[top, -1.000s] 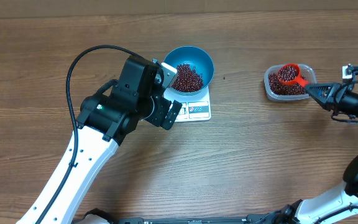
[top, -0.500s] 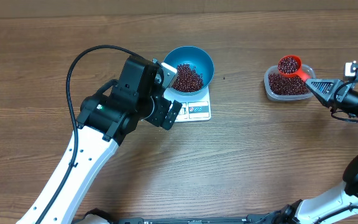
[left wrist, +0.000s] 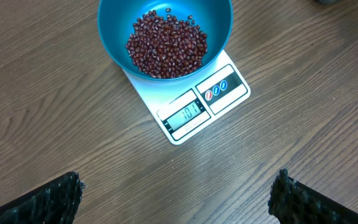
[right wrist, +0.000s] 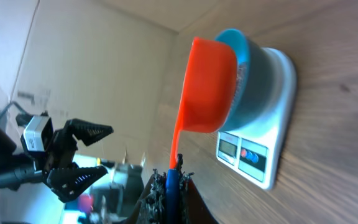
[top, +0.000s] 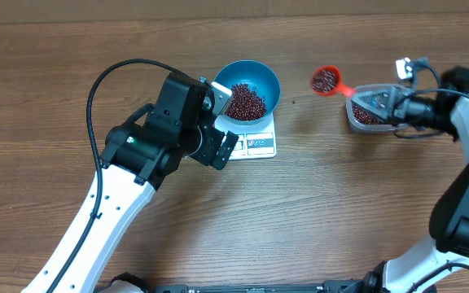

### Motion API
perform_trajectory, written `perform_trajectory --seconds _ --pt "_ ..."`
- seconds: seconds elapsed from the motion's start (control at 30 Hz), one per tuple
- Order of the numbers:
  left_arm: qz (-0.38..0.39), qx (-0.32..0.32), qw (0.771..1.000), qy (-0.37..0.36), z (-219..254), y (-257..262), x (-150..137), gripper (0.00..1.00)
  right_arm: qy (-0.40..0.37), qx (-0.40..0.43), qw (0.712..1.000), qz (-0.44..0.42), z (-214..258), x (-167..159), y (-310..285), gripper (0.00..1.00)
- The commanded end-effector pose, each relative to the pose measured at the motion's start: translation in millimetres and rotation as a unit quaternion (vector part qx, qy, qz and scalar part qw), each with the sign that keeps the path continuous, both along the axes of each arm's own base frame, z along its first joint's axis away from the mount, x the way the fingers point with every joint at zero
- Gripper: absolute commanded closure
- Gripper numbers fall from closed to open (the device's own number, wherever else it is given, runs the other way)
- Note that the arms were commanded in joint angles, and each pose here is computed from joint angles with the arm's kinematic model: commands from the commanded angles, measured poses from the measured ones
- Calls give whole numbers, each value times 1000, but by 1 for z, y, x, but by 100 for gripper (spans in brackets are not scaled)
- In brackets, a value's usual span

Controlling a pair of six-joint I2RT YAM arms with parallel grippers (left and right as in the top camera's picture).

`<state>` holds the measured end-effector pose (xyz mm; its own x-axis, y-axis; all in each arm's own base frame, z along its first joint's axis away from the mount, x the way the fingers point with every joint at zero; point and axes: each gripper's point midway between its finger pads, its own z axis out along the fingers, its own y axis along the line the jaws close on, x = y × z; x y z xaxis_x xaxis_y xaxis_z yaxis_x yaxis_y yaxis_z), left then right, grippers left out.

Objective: Scoop item into bowl and weigh 150g on scale

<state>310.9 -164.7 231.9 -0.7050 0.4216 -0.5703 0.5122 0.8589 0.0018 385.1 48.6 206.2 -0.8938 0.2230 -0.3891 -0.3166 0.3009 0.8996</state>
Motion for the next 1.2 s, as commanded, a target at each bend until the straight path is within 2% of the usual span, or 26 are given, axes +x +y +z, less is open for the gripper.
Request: perform_trajectory --seconds 0.0,0.33,0.57,0.97,1.17 --pt "6 -5 1000 1 1 2 -1 0 -21 7 999 27 23 10 23 96" --pt "6 -5 1000 1 1 2 -1 0 -2 -50 996 79 10 23 98 96" --pt "6 -5 1000 1 1 2 -1 0 6 -100 992 81 -4 25 123 97" --pt "6 -5 1000 1 1 2 -1 0 -2 -106 991 82 -2 27 127 96" --pt "6 -5 1000 1 1 2 -1 1 -62 -124 985 99 -3 28 127 96"
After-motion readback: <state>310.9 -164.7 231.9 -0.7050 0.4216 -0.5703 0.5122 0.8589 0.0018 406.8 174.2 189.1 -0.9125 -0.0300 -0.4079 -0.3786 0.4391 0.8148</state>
